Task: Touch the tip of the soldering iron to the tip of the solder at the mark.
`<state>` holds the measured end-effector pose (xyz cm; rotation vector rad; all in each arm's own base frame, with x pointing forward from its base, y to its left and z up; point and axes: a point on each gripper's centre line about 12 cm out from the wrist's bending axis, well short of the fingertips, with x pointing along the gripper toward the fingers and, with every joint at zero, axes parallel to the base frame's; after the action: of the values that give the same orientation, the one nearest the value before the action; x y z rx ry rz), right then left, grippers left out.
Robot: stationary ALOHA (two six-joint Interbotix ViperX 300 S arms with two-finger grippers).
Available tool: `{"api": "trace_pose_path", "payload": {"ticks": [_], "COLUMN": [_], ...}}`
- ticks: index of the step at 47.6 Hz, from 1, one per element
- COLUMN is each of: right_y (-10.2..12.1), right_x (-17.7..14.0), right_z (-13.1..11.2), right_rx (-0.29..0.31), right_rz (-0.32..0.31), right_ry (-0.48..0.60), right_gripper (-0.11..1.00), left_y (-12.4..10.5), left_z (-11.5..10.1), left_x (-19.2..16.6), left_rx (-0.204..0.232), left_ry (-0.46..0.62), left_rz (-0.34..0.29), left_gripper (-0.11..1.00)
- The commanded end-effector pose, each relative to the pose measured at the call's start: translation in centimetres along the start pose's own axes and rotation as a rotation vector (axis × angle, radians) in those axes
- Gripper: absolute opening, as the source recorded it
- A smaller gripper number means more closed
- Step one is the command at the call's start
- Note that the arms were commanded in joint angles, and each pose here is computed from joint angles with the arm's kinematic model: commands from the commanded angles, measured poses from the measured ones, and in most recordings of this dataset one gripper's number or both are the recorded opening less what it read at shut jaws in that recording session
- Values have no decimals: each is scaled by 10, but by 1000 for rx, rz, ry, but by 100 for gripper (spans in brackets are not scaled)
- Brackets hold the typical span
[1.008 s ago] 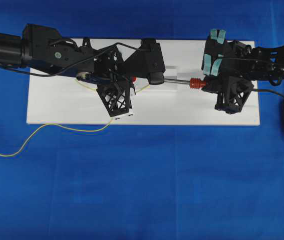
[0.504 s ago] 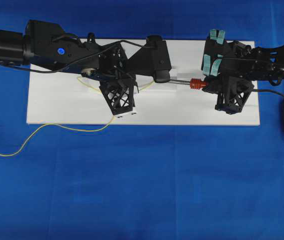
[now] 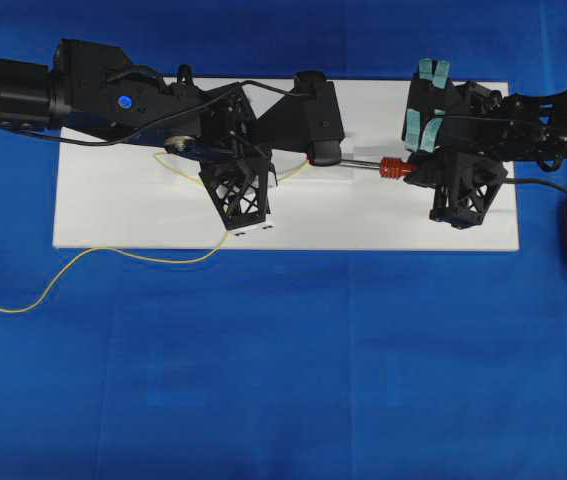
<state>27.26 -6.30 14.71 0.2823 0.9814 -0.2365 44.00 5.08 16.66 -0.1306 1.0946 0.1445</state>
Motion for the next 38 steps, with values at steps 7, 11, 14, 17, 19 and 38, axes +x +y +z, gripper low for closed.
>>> {"api": "trace_pose_path", "payload": {"ticks": [7, 11, 14, 17, 19, 38], "right_y": [1, 1, 1, 1, 1, 1], "right_x": [-5, -6, -5, -6, -6, -6], "right_z": [8, 8, 8, 8, 8, 8], "right_rx": [1, 1, 0, -1, -1, -1], "right_rz": [3, 2, 2, 2, 2, 2], "right_ry": [-32, -32, -31, -32, -32, -32], "right_gripper": [6, 6, 6, 6, 6, 6], "left_y": [1, 1, 2, 2, 2, 2], "left_z": [15, 15, 15, 15, 14, 14], "left_x": [-11, -11, -11, -10, -11, -10], "left_rx": [0, 0, -3, -5, -5, -3], "left_ry": [-48, -46, -43, -42, -40, -37], "left_rz": [1, 1, 2, 2, 2, 2], "left_gripper": [3, 3, 3, 3, 3, 3]}}
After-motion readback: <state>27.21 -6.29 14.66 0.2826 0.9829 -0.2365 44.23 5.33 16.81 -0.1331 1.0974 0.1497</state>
